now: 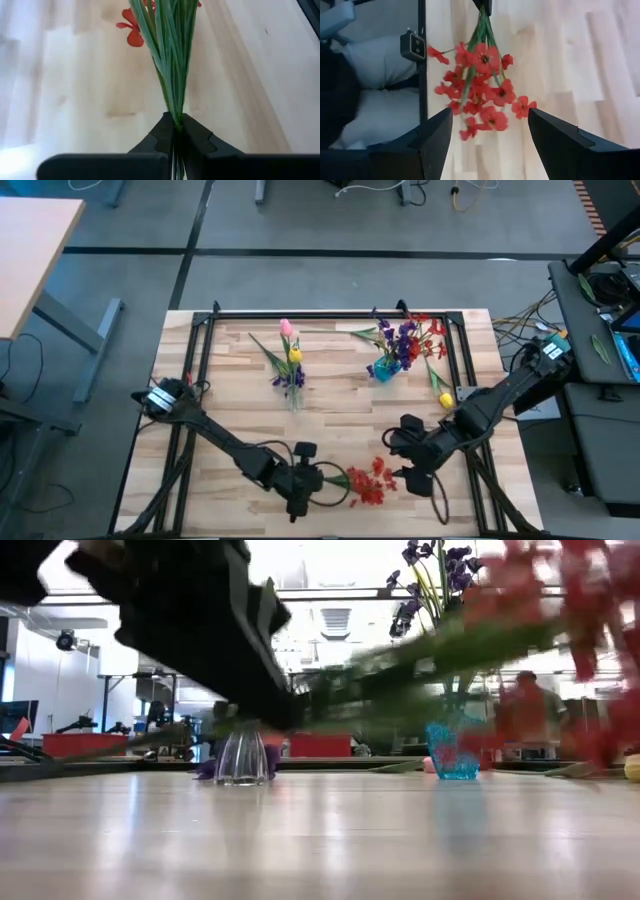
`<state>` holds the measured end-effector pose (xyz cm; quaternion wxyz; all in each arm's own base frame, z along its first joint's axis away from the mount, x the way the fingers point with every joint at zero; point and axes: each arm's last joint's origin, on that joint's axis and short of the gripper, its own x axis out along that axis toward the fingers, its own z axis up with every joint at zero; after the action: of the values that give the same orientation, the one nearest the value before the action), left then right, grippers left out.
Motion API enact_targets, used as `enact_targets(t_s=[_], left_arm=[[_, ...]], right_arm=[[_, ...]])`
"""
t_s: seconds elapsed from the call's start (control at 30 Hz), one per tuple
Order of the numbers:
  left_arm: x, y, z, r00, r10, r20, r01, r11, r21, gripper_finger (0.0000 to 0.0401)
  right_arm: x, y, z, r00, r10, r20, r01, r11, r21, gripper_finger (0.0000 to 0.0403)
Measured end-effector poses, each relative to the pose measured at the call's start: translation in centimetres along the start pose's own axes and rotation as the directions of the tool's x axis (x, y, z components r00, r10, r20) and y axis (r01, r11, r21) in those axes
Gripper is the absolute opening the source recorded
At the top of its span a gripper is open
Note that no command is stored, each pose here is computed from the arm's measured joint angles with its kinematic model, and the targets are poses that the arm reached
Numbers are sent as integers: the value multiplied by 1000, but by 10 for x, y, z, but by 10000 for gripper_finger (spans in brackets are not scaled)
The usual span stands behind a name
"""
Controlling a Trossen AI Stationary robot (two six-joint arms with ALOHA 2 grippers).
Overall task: Sort flowers into vase by color
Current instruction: Put the red flower into the blue vase
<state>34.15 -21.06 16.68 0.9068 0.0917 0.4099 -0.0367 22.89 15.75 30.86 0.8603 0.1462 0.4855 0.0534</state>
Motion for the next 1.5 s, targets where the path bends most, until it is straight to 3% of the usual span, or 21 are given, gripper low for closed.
enact_targets(t_s=[0.17, 0.3, 0.53, 0.67, 0.83, 0.9, 1.03, 1.23, 1.33, 1.5], left_arm=[[-32, 7, -3, 997, 5, 78, -5, 1000, 0, 2], [-55, 12, -10, 970, -22, 242, 23, 1000, -4, 1], [-83, 29, -28, 773, -52, 632, 69, 998, -2, 0], [-89, 36, -39, 661, -34, 750, 46, 999, 5, 0], [-90, 42, -42, 577, -5, 817, 5, 1000, 3, 0], [-88, 43, -41, 560, 6, 828, -15, 1000, 2, 0], [-83, 45, -31, 540, 28, 841, -58, 998, 5, 0], [-68, 43, -12, 533, 53, 845, -138, 990, 25, 0], [-62, 44, -3, 522, 68, 850, -155, 988, 16, 0], [-53, 46, 11, 506, 95, 857, -172, 985, -8, 0]], right_arm=[[-18, 4, -6, 997, -10, 75, 12, 999, -29, 251], [-28, 7, -13, 991, -20, 132, 31, 996, -78, 251], [-24, 8, -23, 955, -159, 252, 202, 967, -154, 251], [-12, 6, -25, 929, -201, 311, 266, 946, -185, 251], [7, 6, -22, 871, -161, 464, 311, 912, -266, 251], [14, 7, -19, 836, -110, 537, 309, 903, -297, 251], [26, 3, -11, 715, -14, 699, 326, 891, -317, 251], [42, -13, -5, 558, 107, 823, 307, 895, -324, 251], [46, -20, 0, 527, 97, 844, 304, 906, -294, 251], [57, -22, 3, 536, 152, 831, 249, 911, -327, 251]])
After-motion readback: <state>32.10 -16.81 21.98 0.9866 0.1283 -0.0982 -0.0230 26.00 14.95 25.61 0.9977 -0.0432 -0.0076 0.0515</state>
